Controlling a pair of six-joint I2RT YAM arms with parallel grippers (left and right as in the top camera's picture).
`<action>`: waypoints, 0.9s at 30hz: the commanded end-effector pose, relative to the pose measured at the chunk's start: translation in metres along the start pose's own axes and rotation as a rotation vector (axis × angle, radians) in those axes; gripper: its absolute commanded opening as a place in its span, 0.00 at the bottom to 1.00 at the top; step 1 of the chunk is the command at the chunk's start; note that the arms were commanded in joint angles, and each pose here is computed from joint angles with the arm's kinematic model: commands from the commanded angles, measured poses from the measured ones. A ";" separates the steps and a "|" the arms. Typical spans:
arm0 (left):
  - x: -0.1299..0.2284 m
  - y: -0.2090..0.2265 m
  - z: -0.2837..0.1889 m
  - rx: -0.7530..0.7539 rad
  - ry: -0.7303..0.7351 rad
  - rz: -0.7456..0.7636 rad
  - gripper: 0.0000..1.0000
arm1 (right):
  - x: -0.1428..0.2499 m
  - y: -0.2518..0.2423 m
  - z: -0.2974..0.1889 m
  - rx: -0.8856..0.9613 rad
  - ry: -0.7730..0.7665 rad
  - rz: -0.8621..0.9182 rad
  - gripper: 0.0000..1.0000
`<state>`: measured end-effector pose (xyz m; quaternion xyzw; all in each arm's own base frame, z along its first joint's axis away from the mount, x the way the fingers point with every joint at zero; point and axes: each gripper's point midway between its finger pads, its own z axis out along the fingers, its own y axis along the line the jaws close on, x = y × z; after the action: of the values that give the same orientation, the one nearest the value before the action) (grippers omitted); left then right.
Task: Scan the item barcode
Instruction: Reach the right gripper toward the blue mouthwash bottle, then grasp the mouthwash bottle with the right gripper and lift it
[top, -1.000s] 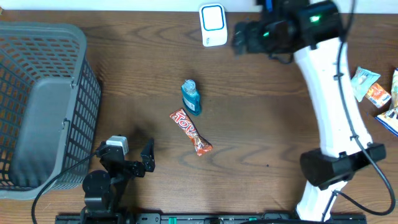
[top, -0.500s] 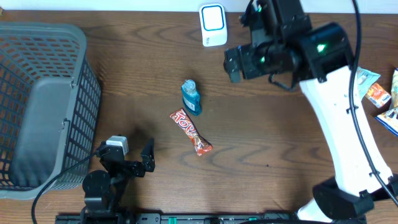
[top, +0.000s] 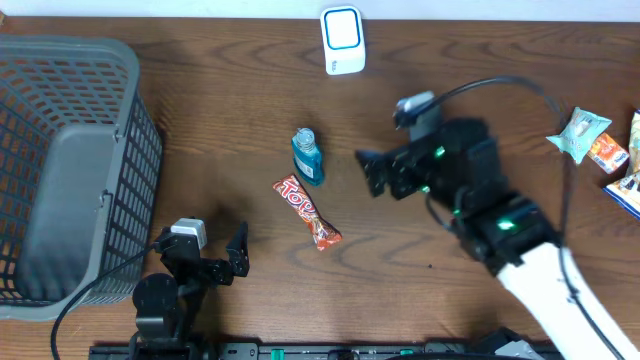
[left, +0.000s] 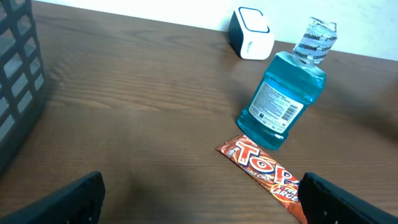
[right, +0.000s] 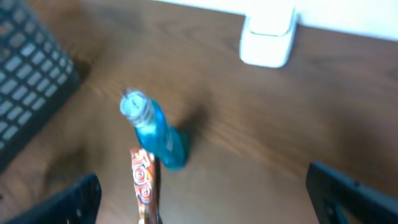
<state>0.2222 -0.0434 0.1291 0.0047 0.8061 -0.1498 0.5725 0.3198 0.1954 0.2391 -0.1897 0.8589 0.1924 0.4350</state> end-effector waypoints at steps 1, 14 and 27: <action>0.011 0.001 0.002 0.005 0.034 -0.012 0.98 | 0.045 0.018 0.034 -0.092 0.108 -0.055 0.99; 0.011 0.001 0.002 0.005 0.034 -0.012 0.98 | 0.035 0.062 0.109 -0.175 0.143 -0.147 0.99; 0.011 0.001 0.002 0.005 0.034 -0.012 0.98 | 0.044 0.058 0.170 -0.103 0.089 -0.238 0.99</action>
<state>0.2222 -0.0434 0.1290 0.0046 0.8062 -0.1498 0.5723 0.3721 0.3151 0.1228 -0.3031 0.8459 0.1910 0.3950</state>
